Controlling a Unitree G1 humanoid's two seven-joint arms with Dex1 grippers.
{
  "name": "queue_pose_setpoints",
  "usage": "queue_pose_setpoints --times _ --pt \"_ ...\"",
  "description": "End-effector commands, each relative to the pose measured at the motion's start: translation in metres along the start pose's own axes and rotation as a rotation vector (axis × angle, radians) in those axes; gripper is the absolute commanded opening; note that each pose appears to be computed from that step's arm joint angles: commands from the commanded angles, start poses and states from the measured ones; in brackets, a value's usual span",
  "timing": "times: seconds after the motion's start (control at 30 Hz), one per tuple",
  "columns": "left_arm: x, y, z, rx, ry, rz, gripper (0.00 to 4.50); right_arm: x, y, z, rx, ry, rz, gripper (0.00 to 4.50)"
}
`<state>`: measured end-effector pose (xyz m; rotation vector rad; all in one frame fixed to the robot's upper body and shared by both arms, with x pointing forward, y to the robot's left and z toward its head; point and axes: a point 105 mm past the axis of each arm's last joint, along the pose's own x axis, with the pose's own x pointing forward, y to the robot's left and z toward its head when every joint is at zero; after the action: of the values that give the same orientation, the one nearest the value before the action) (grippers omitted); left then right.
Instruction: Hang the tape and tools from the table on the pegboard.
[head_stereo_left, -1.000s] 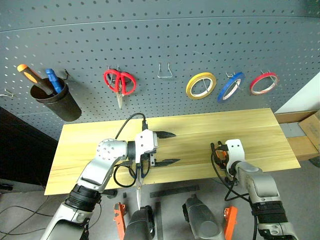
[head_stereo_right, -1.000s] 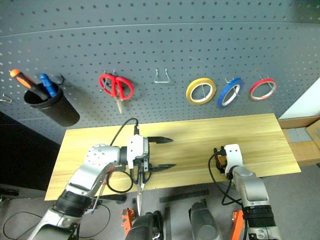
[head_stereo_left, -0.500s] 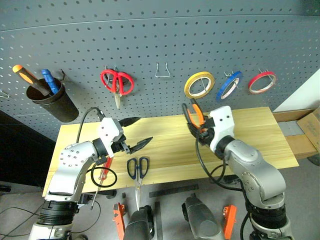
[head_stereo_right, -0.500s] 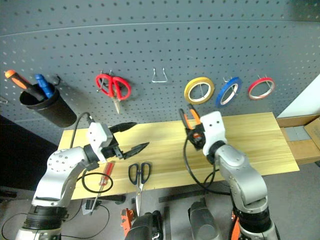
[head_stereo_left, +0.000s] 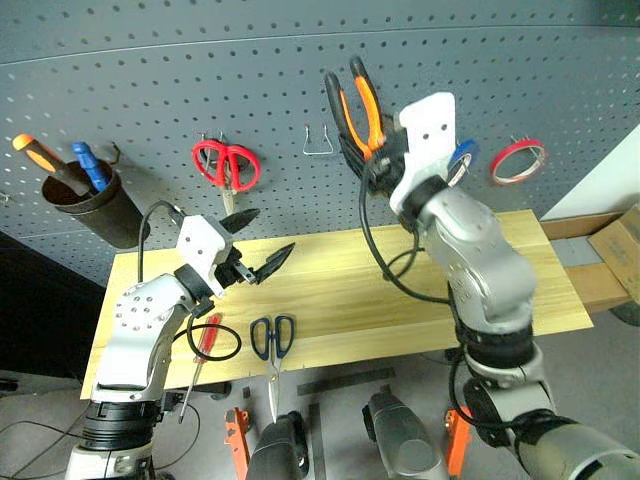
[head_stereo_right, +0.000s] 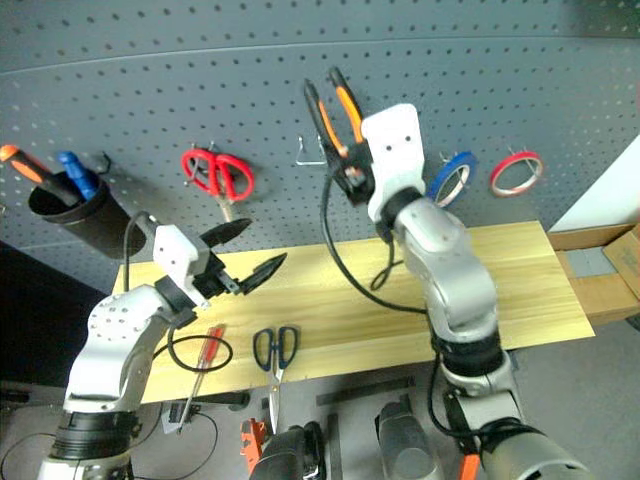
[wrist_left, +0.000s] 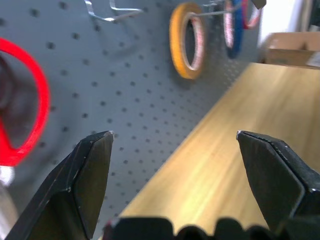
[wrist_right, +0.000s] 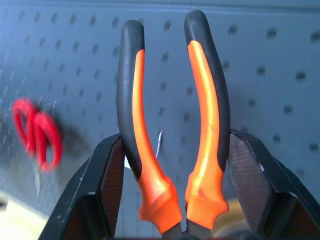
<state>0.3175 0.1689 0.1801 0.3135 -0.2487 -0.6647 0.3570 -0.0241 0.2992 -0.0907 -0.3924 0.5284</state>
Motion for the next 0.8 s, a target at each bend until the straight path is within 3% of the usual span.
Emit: queue_pose_setpoints --times 0.03,0.37,0.8 --pt "-0.007 0.016 0.019 0.017 -0.067 0.113 4.25 0.02 0.005 0.04 -0.007 -0.169 0.006 2.53" --pt "-0.034 0.03 0.012 -0.048 -0.042 0.297 4.25 0.051 0.034 0.058 0.011 -0.264 0.097 2.53" --pt "-0.027 0.027 0.014 -0.06 -0.064 0.326 4.25 0.081 0.048 0.035 -0.09 -0.304 0.1 2.53"
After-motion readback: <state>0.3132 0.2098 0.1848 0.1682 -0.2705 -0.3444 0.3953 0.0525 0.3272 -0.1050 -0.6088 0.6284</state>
